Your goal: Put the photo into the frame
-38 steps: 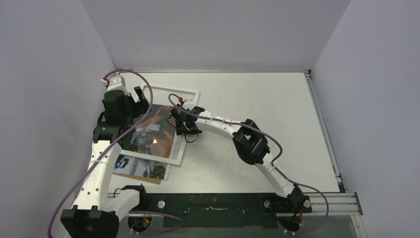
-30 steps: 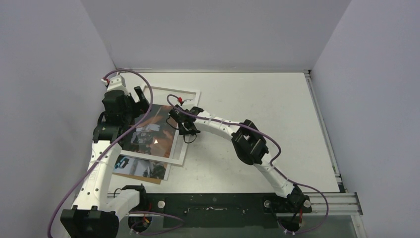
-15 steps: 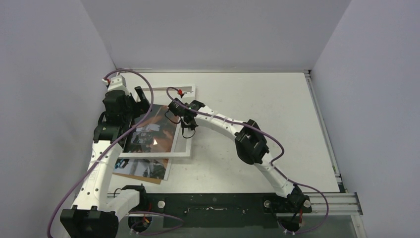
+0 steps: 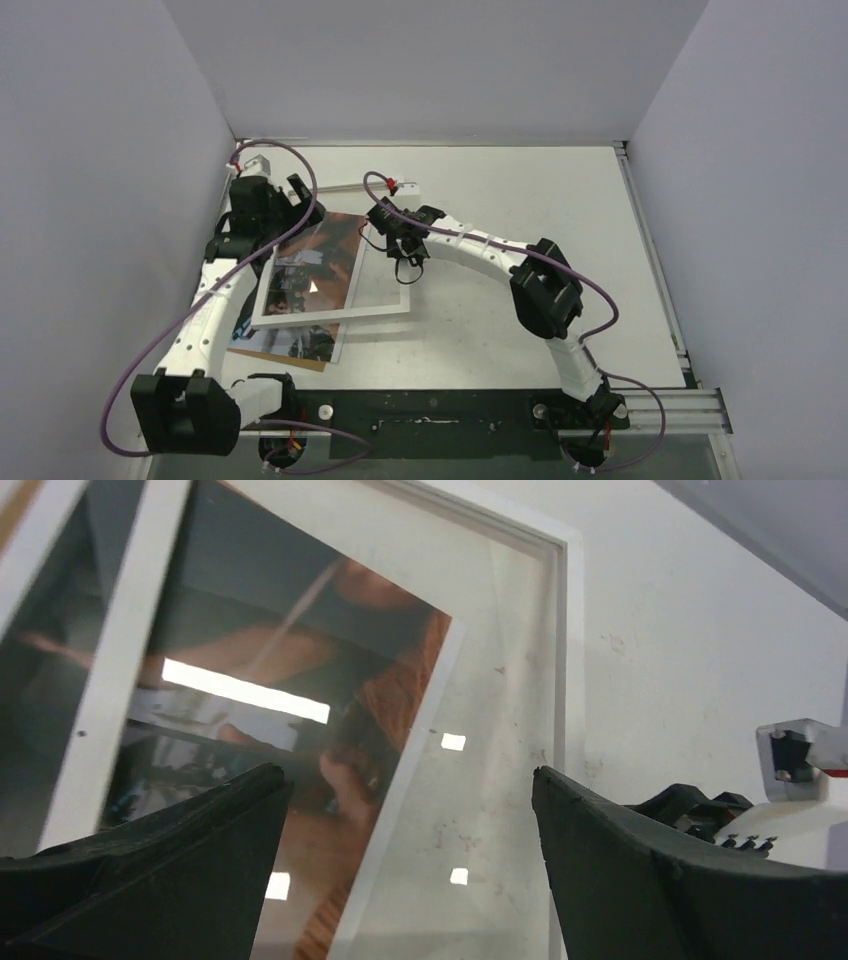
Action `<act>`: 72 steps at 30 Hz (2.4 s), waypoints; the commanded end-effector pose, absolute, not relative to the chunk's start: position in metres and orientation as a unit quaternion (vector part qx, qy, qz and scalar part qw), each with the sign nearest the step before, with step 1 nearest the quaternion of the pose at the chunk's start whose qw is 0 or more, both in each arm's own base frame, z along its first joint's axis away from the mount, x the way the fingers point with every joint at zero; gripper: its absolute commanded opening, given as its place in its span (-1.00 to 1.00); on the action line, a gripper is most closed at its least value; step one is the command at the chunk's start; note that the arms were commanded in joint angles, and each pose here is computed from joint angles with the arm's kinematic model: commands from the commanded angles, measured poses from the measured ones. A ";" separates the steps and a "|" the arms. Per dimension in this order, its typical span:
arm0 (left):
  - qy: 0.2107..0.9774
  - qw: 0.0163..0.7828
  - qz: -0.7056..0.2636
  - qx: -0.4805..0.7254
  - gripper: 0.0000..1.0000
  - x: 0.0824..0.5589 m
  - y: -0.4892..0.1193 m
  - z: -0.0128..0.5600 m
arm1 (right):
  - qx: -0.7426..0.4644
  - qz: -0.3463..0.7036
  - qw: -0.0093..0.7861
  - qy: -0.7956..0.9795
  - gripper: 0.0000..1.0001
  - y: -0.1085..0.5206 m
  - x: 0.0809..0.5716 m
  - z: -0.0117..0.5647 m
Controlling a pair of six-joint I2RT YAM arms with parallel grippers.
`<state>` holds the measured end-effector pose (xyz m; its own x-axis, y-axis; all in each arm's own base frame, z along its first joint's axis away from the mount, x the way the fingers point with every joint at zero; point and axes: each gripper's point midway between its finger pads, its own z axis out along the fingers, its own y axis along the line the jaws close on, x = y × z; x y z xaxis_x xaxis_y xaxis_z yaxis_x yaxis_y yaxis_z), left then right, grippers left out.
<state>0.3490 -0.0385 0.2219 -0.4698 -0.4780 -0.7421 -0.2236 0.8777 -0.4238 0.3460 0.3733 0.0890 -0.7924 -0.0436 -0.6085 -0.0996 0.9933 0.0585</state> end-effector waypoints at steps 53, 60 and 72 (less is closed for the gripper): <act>0.884 0.139 -0.433 -0.105 0.15 0.439 -0.294 0.102 | -0.026 0.159 0.400 0.902 -1.00 0.364 0.340 0.142; 0.879 0.133 -0.448 -0.094 -0.20 0.435 -0.298 0.109 | -0.030 0.169 0.400 0.900 -1.00 0.366 0.339 0.146; 0.867 0.156 -0.468 -0.073 -1.00 0.441 -0.299 0.139 | 0.017 0.233 0.369 0.900 -0.65 0.353 0.344 0.150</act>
